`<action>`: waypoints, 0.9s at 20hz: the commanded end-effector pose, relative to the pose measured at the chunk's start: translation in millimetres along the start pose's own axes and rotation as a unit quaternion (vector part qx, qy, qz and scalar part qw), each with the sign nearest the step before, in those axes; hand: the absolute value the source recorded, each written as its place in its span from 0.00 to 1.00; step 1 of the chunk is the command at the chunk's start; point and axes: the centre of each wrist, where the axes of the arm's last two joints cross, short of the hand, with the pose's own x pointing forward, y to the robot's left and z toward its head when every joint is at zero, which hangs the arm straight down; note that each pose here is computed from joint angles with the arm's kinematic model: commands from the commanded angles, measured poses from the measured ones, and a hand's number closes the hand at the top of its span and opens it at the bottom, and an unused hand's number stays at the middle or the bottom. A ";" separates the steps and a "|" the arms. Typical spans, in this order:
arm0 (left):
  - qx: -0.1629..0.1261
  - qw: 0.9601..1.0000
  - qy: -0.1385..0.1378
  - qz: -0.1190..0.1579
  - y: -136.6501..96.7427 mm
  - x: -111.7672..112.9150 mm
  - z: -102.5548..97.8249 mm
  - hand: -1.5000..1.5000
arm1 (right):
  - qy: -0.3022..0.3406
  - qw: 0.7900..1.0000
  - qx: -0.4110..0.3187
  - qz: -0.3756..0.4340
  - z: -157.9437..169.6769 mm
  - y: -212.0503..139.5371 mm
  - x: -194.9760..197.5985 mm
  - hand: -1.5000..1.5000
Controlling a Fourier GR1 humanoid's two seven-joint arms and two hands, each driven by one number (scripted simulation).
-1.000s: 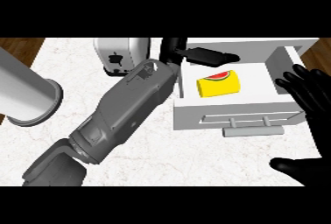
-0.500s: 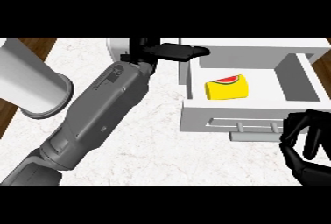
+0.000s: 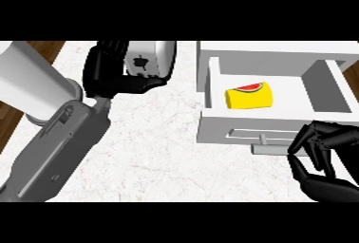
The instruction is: Pick up the cup, place it into the drawer and close the drawer
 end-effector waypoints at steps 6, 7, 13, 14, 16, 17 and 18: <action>0.004 1.000 0.008 0.013 63.2 23.0 57.2 0.00 | 0.020 0.986 0.061 0.151 -29.5 16.8 -19.2 1.00; 0.019 1.000 0.004 0.010 76.5 16.8 58.1 0.00 | 0.003 0.977 0.080 0.196 -21.6 26.2 -10.5 1.00; 0.025 1.000 0.011 0.001 99.0 19.8 93.0 0.00 | 0.027 0.955 0.107 0.276 -25.2 58.5 -64.4 1.00; 0.021 1.000 0.008 0.001 105.1 9.8 94.6 0.00 | 0.026 0.952 0.115 0.282 -34.2 60.1 -75.9 1.00; 0.027 1.000 0.006 -0.001 133.4 28.7 95.0 0.00 | 0.032 0.953 0.112 0.280 -45.8 55.3 -82.6 1.00; 0.023 1.000 0.011 0.001 134.1 29.5 95.6 0.00 | 0.042 0.952 0.111 0.282 -56.2 68.3 -91.3 1.00; 0.025 1.000 0.011 0.011 137.0 17.5 112.8 0.00 | 0.046 0.949 0.109 0.291 -60.6 62.5 -99.1 0.00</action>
